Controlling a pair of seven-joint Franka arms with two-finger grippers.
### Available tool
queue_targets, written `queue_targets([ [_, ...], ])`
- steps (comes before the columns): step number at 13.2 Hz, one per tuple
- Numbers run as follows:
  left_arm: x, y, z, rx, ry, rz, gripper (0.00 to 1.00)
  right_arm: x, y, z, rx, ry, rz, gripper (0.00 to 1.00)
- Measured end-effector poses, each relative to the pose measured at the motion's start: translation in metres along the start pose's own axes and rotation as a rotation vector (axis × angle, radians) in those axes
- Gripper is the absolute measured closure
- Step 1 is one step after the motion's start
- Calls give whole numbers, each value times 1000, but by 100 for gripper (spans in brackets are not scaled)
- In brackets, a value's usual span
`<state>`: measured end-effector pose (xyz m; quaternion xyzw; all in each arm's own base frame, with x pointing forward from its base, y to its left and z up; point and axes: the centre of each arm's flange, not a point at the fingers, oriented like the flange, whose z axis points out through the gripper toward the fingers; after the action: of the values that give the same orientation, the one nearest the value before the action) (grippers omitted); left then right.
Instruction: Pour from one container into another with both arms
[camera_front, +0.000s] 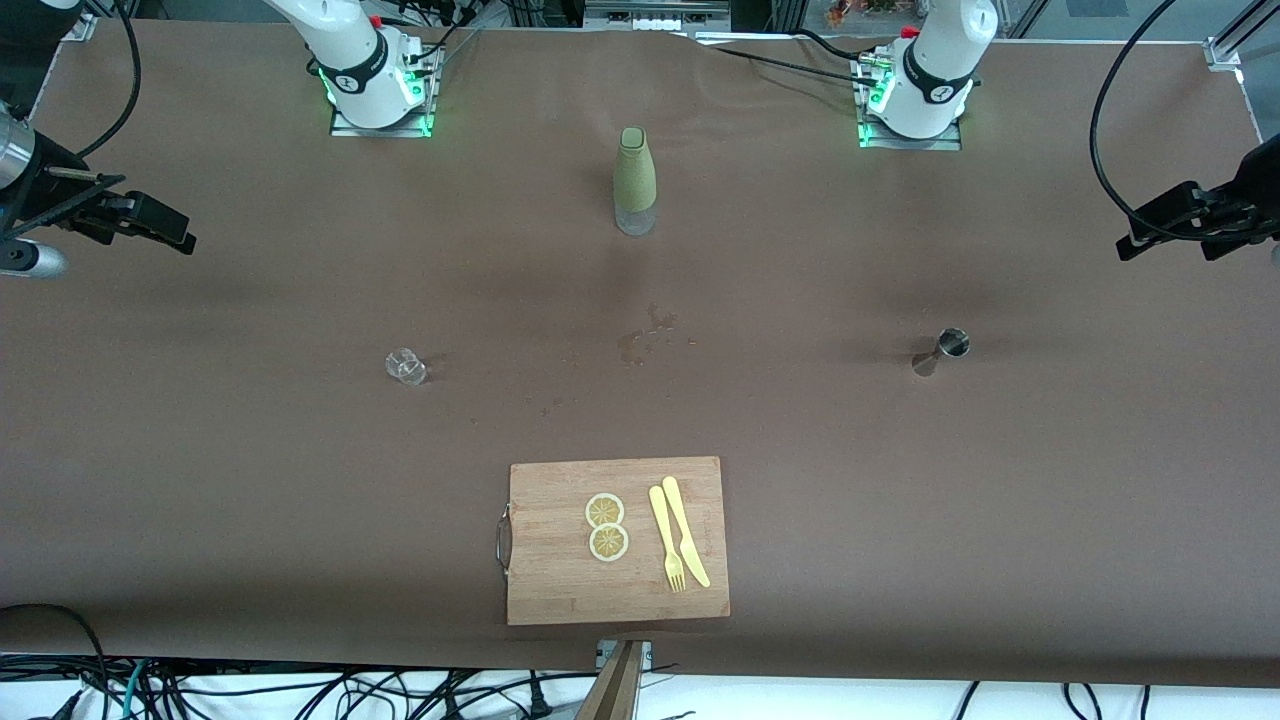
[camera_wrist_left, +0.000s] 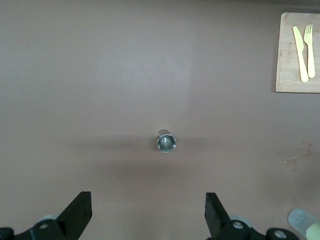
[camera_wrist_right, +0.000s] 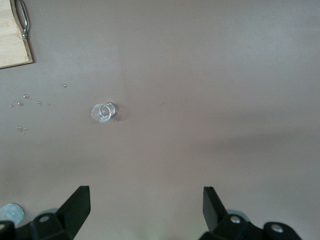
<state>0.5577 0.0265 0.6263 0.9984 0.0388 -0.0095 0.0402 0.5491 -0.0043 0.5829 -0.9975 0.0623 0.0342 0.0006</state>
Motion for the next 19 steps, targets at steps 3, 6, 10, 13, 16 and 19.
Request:
queue_targets([
  [3, -2, 2, 2, 0, -18, 9, 0, 0, 0, 0, 0, 0, 1, 0],
  [6, -6, 6, 5, 0, -53, 67, 0, 0, 0, 0, 0, 0, 1, 0],
  [10, -7, 5, 5, -1, -61, 81, 0, 0, 0, 0, 0, 0, 1, 0],
  [13, -7, 7, -6, 0, -36, 90, 0, 0, 1, 0, 0, 0, 2, 0],
  [16, -8, 24, -9, 0, -34, 121, 0, 0, 1, 0, 0, 0, 2, 0],
  [19, -10, 31, -8, 1, -46, 125, 0, 0, 2, 0, 0, -1, 3, 0],
])
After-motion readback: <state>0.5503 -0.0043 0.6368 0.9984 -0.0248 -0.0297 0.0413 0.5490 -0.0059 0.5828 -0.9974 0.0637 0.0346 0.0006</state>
